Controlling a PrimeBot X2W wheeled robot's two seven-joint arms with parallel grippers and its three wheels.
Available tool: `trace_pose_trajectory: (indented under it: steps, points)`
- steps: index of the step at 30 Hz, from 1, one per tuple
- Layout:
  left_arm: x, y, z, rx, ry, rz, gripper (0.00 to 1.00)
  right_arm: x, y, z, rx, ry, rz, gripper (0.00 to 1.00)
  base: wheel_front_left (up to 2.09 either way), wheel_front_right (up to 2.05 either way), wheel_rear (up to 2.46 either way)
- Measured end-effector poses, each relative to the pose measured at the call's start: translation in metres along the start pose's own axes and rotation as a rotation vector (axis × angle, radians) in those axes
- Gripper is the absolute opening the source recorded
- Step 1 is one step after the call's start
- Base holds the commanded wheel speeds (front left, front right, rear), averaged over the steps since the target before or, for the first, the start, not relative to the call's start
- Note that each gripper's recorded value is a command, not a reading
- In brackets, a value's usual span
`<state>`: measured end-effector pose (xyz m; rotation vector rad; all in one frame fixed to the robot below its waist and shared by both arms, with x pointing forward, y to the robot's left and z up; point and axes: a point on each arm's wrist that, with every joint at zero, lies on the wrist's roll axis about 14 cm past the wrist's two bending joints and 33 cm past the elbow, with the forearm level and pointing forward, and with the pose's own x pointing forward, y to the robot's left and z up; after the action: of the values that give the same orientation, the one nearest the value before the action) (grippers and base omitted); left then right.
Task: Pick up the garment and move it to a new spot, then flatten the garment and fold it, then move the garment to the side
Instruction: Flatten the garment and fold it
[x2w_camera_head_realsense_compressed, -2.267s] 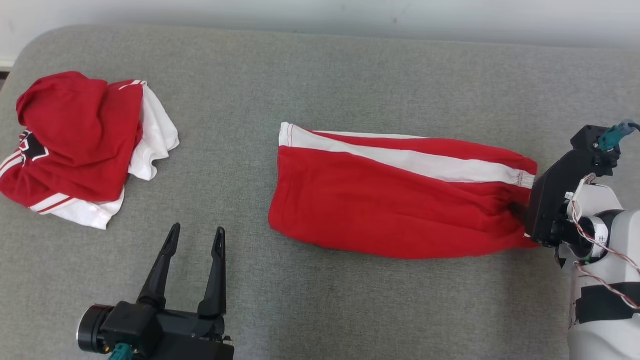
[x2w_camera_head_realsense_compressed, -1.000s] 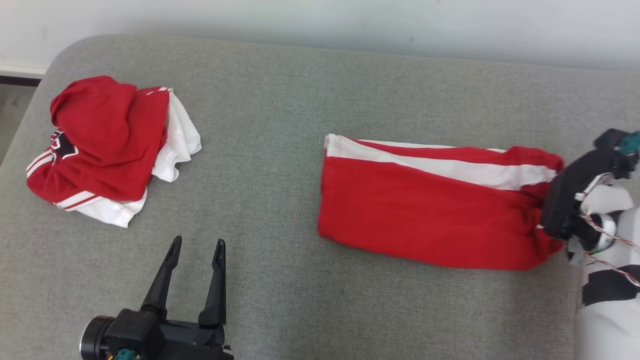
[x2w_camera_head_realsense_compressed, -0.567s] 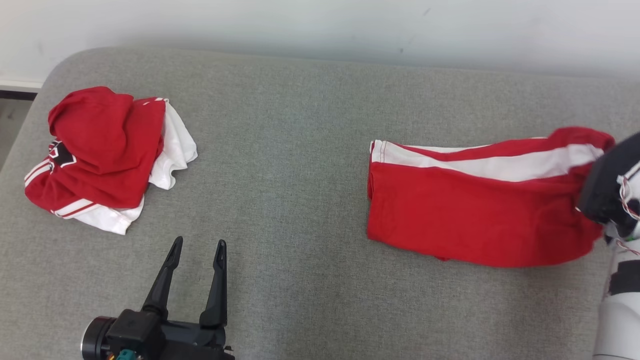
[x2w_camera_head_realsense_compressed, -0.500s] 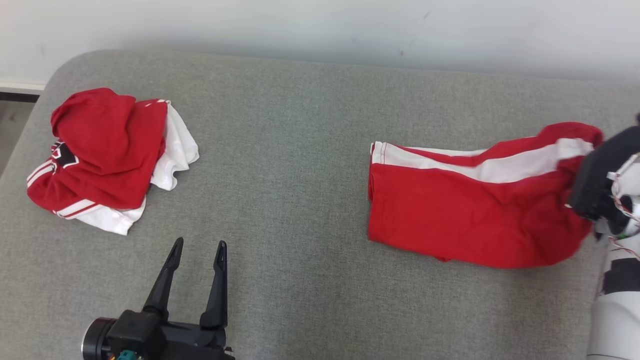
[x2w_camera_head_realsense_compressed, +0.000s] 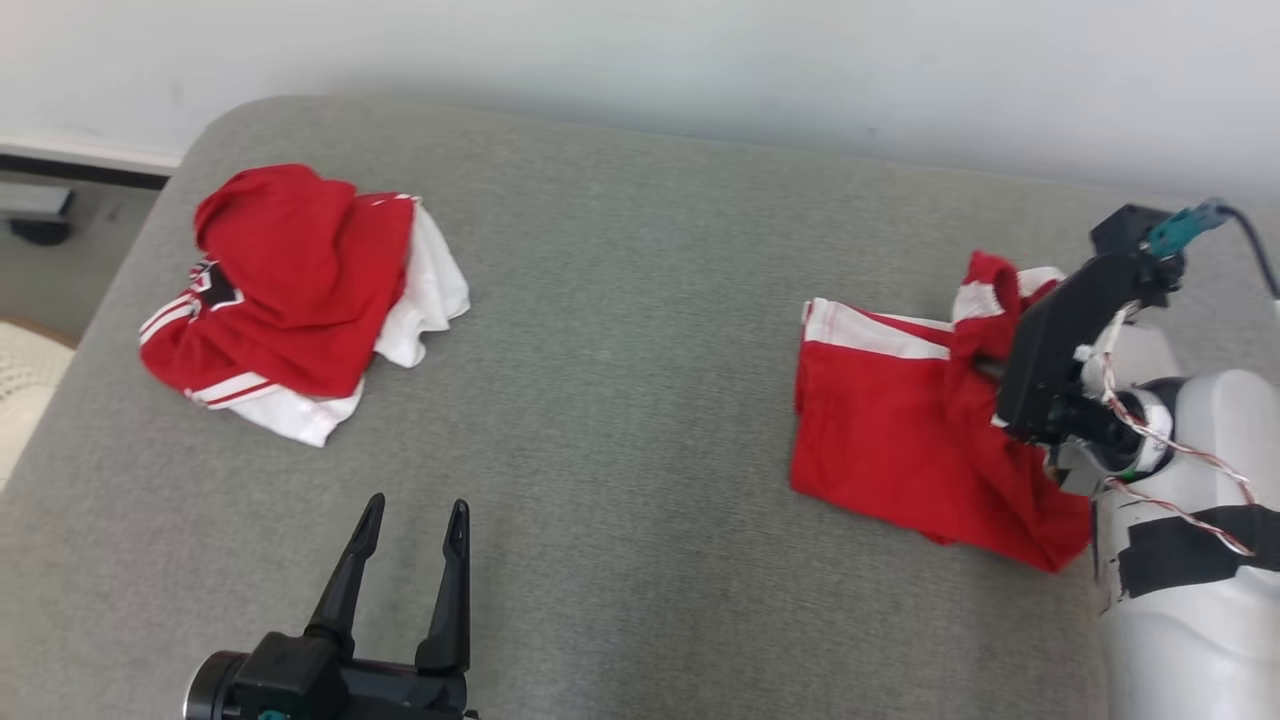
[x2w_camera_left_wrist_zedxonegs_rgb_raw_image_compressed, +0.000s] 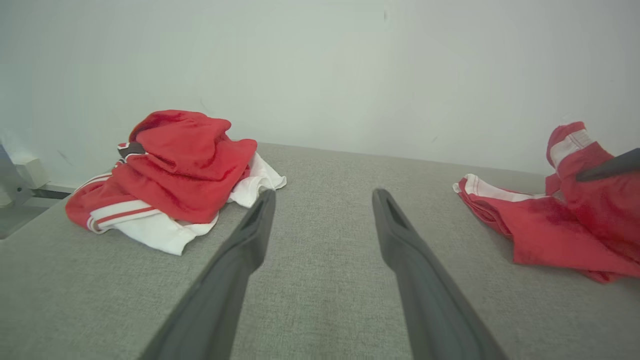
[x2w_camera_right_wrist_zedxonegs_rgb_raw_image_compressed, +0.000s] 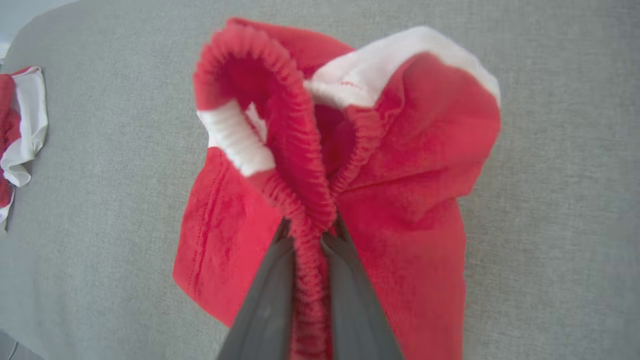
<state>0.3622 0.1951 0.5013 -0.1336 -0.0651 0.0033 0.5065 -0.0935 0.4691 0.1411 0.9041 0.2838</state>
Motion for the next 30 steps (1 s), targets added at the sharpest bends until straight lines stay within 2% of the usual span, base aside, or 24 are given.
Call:
trace_pose_trajectory:
  steps: [9, 15, 16, 17, 18, 25, 30]
  points:
    - [-0.014, 0.016, -0.002, -0.005, 0.013, 0.063, 1.00, 0.036, 0.043, -0.016, -0.029, 0.079, 0.104, 0.00, 0.00, 0.00, 0.00]
    - [-0.020, 0.025, -0.001, -0.001, 0.015, 0.097, 1.00, 0.053, 0.059, -0.027, -0.045, 0.121, 0.130, 0.00, 0.00, 0.00, 0.00]
    - [-0.021, 0.025, -0.001, 0.000, 0.016, 0.098, 1.00, 0.055, 0.059, -0.027, -0.046, 0.122, 0.130, 0.27, 0.00, 0.00, 0.00]
    - [-0.021, 0.026, -0.001, -0.001, 0.016, 0.100, 1.00, 0.055, 0.060, -0.026, -0.044, 0.113, 0.132, 0.83, 0.00, 0.00, 0.00]
    - [-0.021, 0.026, -0.002, -0.001, 0.017, 0.100, 1.00, 0.055, 0.062, -0.024, -0.041, 0.106, 0.137, 1.00, 0.00, 0.00, 0.00]
    - [-0.024, 0.023, -0.002, -0.008, 0.014, 0.093, 1.00, 0.039, 0.069, 0.005, -0.013, -0.014, 0.177, 1.00, 0.00, 0.00, 0.00]
    - [-0.024, 0.017, 0.001, -0.013, 0.002, 0.072, 1.00, 0.017, 0.058, 0.030, -0.022, -0.150, 0.141, 1.00, 0.00, 0.00, 0.00]
